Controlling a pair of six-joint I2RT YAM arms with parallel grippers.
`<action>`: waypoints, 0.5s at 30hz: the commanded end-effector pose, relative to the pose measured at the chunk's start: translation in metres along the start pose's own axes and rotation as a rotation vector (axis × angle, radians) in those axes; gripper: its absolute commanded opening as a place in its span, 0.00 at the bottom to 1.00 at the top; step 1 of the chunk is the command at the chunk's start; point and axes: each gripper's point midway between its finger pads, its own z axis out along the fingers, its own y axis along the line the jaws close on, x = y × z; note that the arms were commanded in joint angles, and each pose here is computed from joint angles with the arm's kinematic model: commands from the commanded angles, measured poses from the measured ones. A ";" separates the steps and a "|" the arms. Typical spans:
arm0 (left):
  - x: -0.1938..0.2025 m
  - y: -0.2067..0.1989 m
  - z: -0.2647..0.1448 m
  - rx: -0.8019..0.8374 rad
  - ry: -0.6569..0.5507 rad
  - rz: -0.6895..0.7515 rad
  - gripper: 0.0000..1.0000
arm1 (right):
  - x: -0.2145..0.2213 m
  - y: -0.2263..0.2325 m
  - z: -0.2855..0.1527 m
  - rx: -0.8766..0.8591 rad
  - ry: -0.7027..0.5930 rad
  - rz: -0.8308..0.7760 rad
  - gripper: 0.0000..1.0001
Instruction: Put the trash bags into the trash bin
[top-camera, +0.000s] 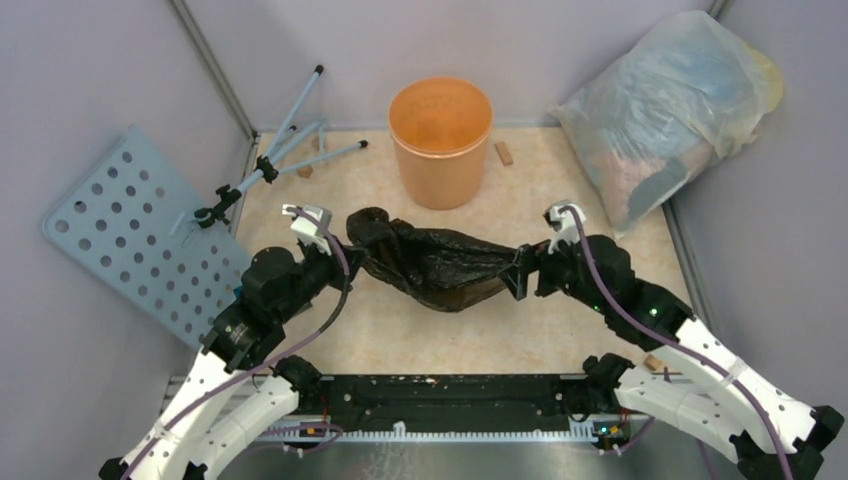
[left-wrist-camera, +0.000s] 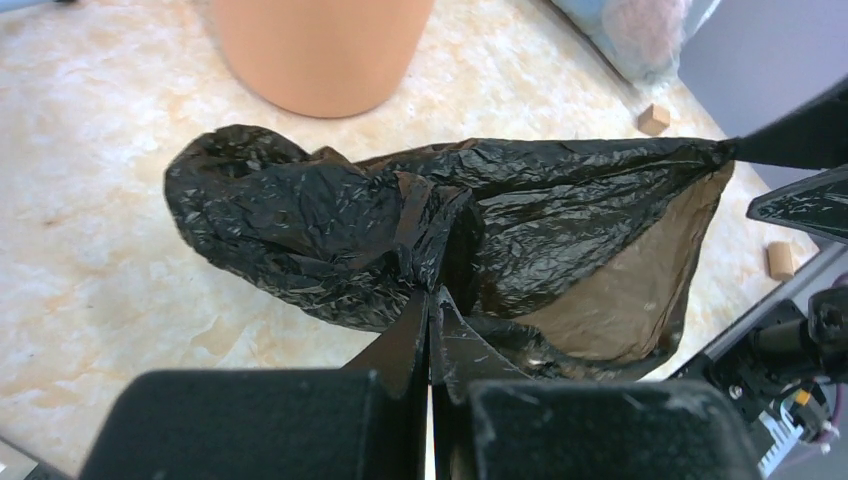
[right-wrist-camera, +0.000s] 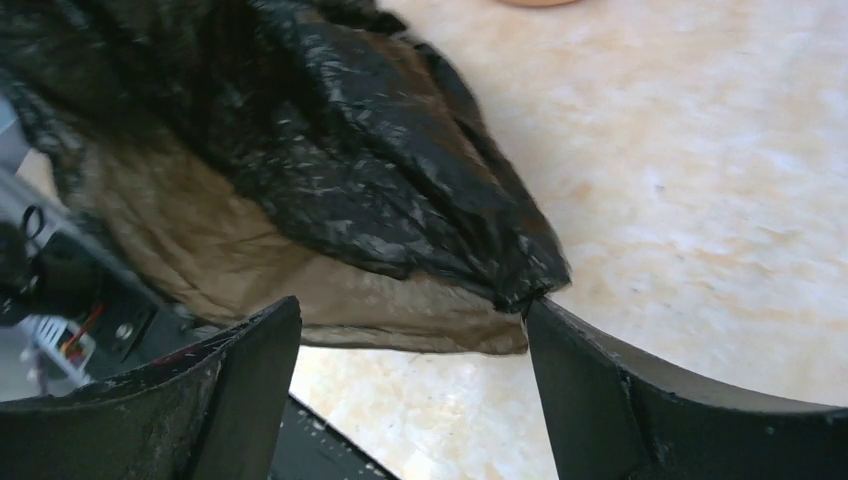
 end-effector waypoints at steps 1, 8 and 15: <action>-0.002 -0.017 0.006 0.108 -0.015 0.042 0.00 | -0.006 0.059 0.013 -0.277 0.062 -0.101 0.82; -0.011 -0.016 0.001 0.091 -0.030 0.060 0.00 | -0.010 0.079 0.044 -0.214 0.027 -0.360 0.82; -0.024 0.003 -0.016 -0.022 -0.081 0.063 0.00 | 0.021 0.062 0.068 -0.135 0.098 -0.440 0.88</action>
